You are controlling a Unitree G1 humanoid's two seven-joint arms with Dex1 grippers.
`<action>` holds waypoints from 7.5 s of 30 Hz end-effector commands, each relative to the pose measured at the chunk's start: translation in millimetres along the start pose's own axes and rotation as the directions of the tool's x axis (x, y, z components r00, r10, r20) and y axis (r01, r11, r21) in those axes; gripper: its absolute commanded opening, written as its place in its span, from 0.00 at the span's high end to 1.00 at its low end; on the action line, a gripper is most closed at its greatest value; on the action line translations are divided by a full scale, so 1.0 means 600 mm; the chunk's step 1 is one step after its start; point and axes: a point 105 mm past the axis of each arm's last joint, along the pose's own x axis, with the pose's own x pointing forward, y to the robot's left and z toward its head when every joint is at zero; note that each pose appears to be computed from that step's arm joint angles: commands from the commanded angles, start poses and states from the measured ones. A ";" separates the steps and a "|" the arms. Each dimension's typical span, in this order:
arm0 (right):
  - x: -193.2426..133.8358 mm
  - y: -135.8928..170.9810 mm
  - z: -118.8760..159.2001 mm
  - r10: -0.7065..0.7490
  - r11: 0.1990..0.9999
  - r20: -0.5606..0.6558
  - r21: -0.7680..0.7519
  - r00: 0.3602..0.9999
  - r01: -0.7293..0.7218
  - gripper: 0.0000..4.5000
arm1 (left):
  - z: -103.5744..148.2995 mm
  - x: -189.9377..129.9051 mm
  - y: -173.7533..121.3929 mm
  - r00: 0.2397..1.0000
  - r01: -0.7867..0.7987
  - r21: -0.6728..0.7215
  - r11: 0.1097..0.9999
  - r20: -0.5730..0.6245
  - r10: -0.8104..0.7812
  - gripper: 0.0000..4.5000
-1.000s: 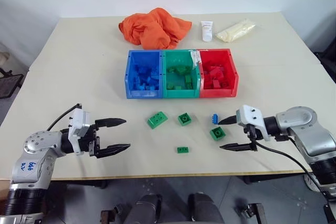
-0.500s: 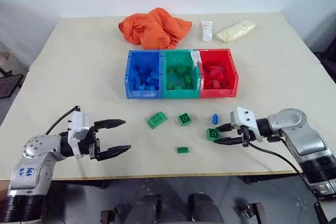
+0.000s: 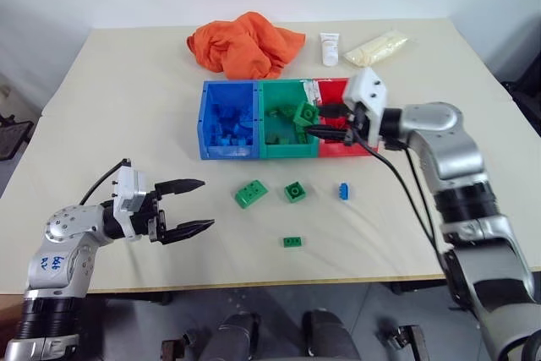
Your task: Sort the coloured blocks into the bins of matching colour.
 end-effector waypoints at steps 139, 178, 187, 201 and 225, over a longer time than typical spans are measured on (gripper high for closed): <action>-0.231 0.126 -0.086 0.157 0.987 -0.223 0.076 0.962 -0.143 0.01 | -0.011 0.010 0.026 0.999 -0.018 0.046 0.999 0.029 0.017 0.00; -0.024 0.290 -0.109 0.536 0.840 -0.267 0.071 0.801 -0.538 0.61 | -0.018 -0.005 -0.032 0.998 -0.058 -0.019 0.998 0.034 0.059 0.00; -0.020 0.229 -0.043 0.432 0.900 -0.159 0.014 0.888 -0.436 0.90 | -0.017 0.002 -0.018 0.997 -0.058 -0.005 0.998 0.046 0.058 0.00; 0.057 -0.052 0.021 -0.167 0.982 -0.123 -0.105 0.978 0.154 0.90 | -0.009 0.025 0.018 0.996 -0.052 0.049 0.997 0.075 0.048 0.00; 0.026 -0.051 0.050 -0.047 0.980 0.019 -0.191 0.999 0.050 0.00 | 0.005 0.036 0.038 0.997 -0.026 0.085 0.996 0.079 0.019 0.00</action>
